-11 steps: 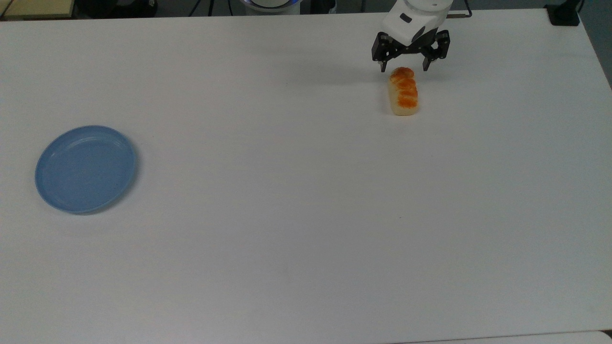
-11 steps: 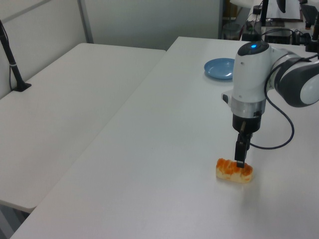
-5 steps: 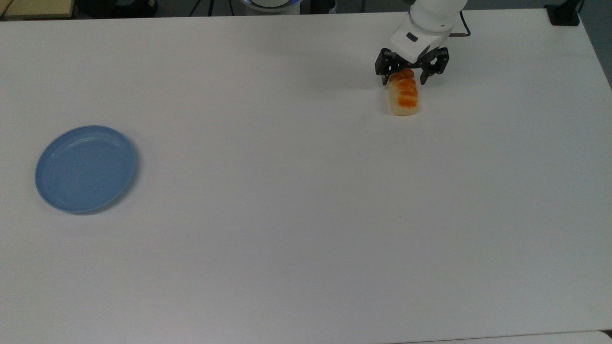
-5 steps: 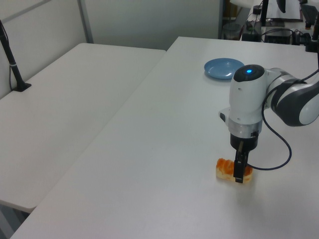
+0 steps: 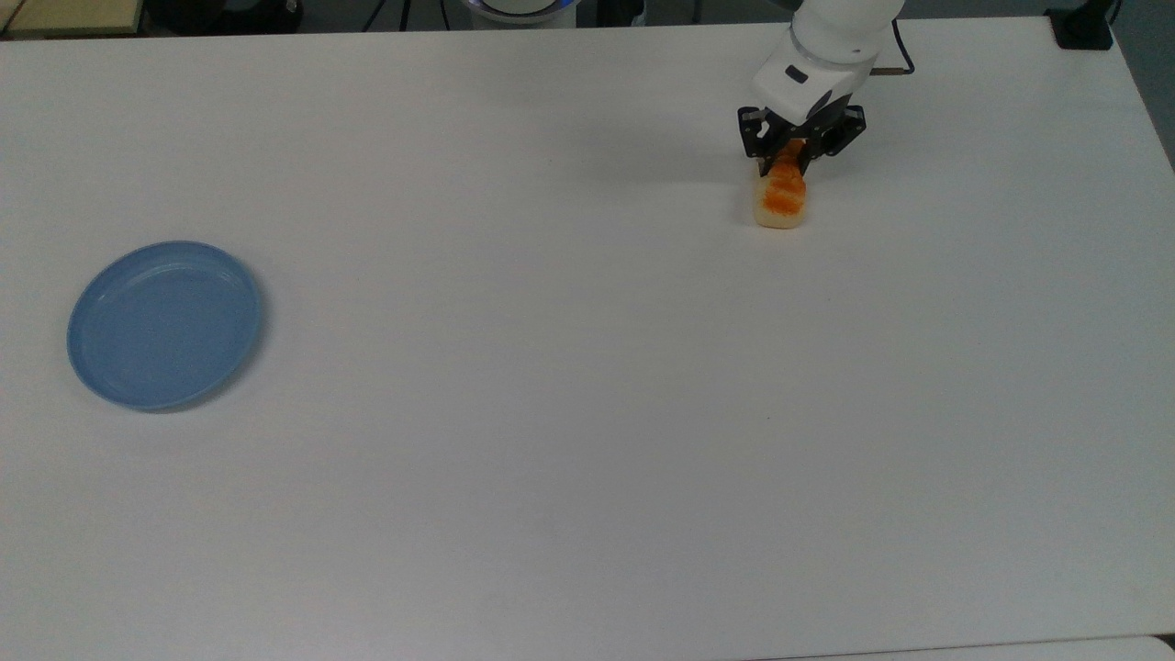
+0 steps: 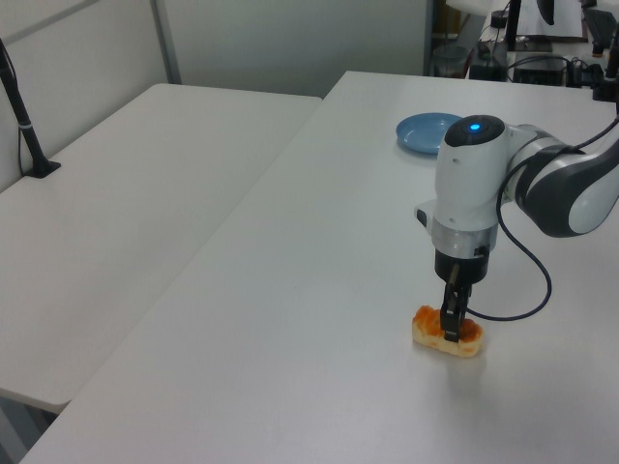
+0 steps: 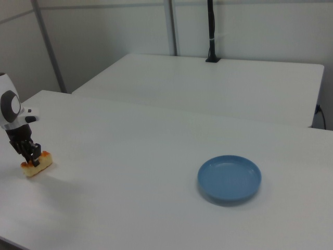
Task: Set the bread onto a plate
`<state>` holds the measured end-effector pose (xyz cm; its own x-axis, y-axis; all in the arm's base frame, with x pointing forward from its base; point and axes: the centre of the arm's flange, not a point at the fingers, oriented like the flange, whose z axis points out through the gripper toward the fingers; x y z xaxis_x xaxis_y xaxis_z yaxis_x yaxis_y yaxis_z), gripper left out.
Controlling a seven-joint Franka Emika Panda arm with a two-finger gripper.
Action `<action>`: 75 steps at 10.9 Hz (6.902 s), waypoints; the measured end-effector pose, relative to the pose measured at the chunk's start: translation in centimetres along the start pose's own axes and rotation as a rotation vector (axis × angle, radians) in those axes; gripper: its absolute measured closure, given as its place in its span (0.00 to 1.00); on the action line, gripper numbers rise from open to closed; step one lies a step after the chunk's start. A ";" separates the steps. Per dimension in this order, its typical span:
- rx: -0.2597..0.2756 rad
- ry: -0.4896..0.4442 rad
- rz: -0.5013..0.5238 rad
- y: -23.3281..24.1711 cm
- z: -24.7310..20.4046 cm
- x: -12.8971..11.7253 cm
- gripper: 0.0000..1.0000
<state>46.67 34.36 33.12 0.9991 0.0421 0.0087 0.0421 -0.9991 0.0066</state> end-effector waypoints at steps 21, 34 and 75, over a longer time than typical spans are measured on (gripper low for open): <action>-0.041 0.184 0.323 53.8 -22.8 15.3 0.87; -0.008 0.034 0.532 69.1 -4.3 14.8 0.89; -0.055 0.096 0.165 39.1 -29.8 10.2 0.00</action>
<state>58.20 -4.07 63.22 0.9869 -0.1187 0.1091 -0.1249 -0.9908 0.0523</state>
